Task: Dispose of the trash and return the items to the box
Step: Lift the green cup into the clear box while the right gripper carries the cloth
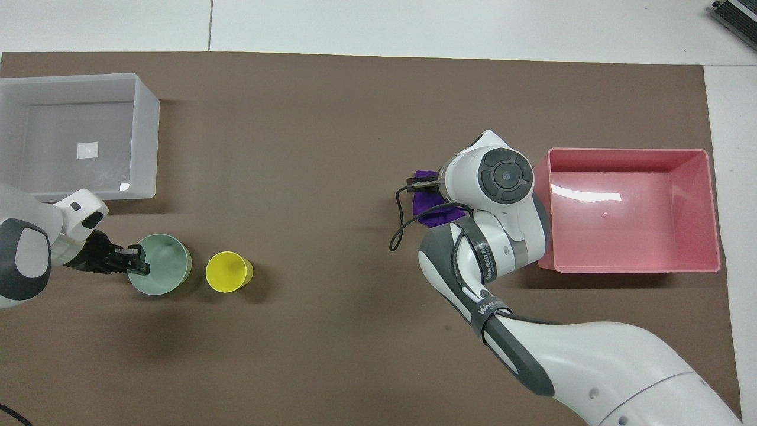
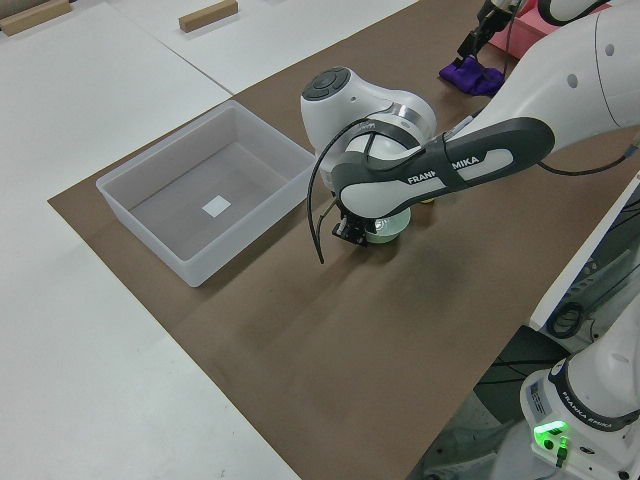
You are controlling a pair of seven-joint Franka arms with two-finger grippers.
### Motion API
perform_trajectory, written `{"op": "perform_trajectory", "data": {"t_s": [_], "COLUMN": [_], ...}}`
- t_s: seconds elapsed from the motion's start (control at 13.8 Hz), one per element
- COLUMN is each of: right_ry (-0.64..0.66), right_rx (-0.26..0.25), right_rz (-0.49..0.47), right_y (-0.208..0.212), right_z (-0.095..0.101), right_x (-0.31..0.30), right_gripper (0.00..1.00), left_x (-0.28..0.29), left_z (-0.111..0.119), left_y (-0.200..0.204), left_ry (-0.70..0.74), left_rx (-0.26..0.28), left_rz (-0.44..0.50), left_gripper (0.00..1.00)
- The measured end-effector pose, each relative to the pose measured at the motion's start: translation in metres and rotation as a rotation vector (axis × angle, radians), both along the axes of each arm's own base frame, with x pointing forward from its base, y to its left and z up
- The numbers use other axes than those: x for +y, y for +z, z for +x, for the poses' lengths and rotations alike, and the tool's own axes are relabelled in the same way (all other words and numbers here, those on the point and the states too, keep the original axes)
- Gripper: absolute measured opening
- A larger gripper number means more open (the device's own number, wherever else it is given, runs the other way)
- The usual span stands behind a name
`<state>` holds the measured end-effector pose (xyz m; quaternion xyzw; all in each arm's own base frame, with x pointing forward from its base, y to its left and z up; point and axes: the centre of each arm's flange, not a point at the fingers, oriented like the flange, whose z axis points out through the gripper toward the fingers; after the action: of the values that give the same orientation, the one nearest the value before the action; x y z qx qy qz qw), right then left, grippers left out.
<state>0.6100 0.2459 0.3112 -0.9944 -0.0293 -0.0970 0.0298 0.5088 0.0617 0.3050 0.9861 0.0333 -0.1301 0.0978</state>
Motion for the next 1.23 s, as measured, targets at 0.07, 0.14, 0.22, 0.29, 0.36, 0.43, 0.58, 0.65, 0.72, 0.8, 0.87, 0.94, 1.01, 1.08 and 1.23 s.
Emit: {"op": "perform_trajectory", "data": {"t_s": [0.07, 0.14, 0.22, 0.29, 0.36, 0.43, 0.58, 0.65, 0.72, 0.8, 0.87, 0.94, 1.01, 1.08, 1.23], "right_ry": [0.016, 0.029, 0.036, 0.037, 0.035, 0.033, 0.035, 0.041, 0.045, 0.036, 0.025, 0.010, -0.003, -0.021, -0.053], "right_rx": [0.003, 0.004, 0.008, 0.015, 0.023, 0.032, 0.054, 0.072, 0.092, 0.107, 0.116, 0.116, 0.113, 0.108, 0.100], "right_rz": [-0.006, -0.011, -0.015, -0.019, -0.024, -0.028, -0.040, -0.054, -0.072, -0.083, -0.087, -0.086, -0.083, -0.078, -0.071], "right_y": [-0.003, -0.004, -0.005, -0.006, -0.007, -0.008, -0.009, -0.009, -0.006, 0.003, 0.018, 0.040, 0.061, 0.085, 0.137], "right_z": [0.000, 0.000, 0.000, 0.000, 0.000, -0.001, -0.002, -0.003, -0.004, -0.004, -0.004, -0.004, -0.006, -0.008, -0.015], "right_x": [0.000, -0.002, -0.004, -0.006, -0.007, -0.010, -0.013, -0.013, -0.012, -0.013, -0.015, -0.018, -0.022, -0.028, -0.046], "right_gripper": [0.92, 0.82, 0.68, 0.55, 0.45, 0.35, 0.12, 0.09, 0.09, 0.09, 0.09, 0.09, 0.09, 0.09, 0.09], "left_x": [0.001, 0.002, 0.005, 0.011, 0.019, 0.030, 0.050, 0.058, 0.064, 0.071, 0.080, 0.091, 0.103, 0.116, 0.132], "left_z": [0.005, 0.011, 0.018, 0.025, 0.030, 0.033, 0.039, 0.046, 0.052, 0.059, 0.069, 0.084, 0.101, 0.118, 0.149], "left_y": [0.006, 0.017, 0.031, 0.048, 0.068, 0.089, 0.133, 0.157, 0.177, 0.190, 0.198, 0.199, 0.194, 0.184, 0.153], "left_ry": [-0.002, -0.006, -0.007, -0.005, 0.001, 0.009, 0.026, 0.032, 0.037, 0.046, 0.056, 0.068, 0.082, 0.096, 0.115], "left_rx": [0.003, 0.015, 0.027, 0.035, 0.043, 0.058, 0.055, 0.021, -0.018, -0.052, -0.084, -0.113, -0.142, -0.175, -0.239], "left_rz": [-0.004, -0.012, -0.020, -0.028, -0.036, -0.046, -0.055, -0.050, -0.040, -0.032, -0.024, -0.016, -0.008, 0.001, 0.019], "left_gripper": [0.10, 0.02, 0.02, 0.02, 0.02, 0.02, 0.02, 0.02, 0.02, 0.02, 0.02, 0.02, 0.02, 0.02, 0.02]}}
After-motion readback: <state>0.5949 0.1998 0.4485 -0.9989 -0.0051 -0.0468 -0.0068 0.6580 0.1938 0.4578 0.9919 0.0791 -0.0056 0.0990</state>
